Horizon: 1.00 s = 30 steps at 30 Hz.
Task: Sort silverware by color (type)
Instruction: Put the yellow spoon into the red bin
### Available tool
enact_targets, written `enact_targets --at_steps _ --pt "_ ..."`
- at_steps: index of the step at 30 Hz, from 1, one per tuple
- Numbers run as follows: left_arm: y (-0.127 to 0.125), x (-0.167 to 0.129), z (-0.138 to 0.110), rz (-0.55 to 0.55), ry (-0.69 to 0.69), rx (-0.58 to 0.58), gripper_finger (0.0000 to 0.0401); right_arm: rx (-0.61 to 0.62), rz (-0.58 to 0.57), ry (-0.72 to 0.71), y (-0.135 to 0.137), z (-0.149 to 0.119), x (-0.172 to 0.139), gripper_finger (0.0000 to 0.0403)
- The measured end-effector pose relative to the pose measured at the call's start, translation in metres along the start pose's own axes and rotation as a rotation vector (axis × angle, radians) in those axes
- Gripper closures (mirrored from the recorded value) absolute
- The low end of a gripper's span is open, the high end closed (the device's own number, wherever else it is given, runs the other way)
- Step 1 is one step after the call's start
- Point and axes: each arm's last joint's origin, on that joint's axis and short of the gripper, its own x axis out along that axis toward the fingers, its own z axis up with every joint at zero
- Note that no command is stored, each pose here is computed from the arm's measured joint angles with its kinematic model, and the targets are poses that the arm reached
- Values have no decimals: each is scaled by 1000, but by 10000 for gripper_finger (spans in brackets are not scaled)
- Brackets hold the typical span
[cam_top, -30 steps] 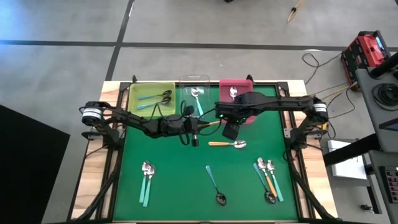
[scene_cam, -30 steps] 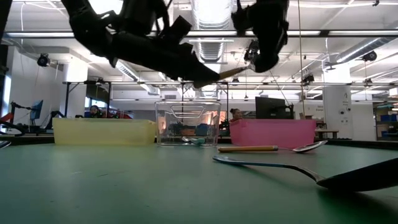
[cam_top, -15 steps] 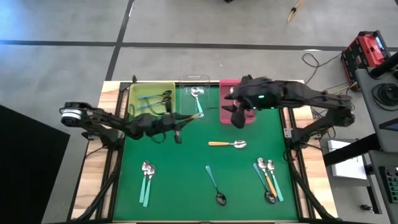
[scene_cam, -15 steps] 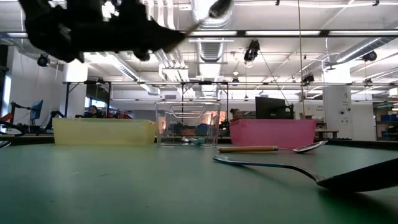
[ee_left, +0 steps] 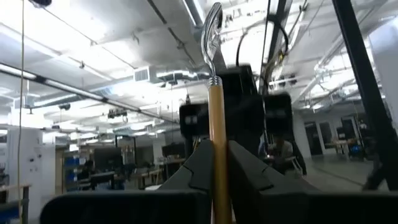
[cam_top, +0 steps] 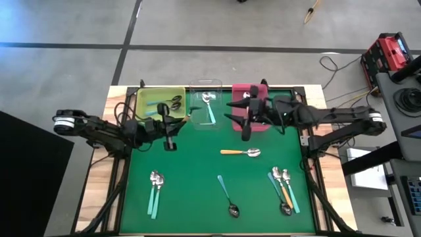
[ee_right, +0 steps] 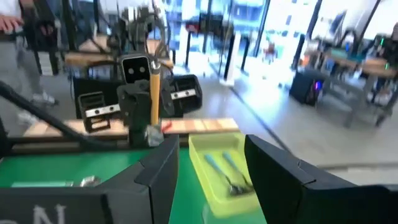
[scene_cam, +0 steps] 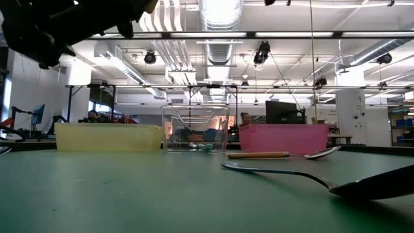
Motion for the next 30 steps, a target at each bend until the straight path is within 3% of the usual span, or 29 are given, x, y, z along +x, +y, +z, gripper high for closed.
enact_targets --at_steps 6,12,20,30 --pt "-2 12 0 -25 -19 -4 389 -12 -2 -156 8 -33 24 229" --pt "-6 26 -10 -45 -6 -10 388 -6 63 -294 15 -42 46 231" --pt "-11 43 -23 -64 12 -27 389 -45 64 -312 20 -38 73 230" --pt "-12 44 -26 -73 20 -26 389 -43 93 -314 22 -36 76 239"
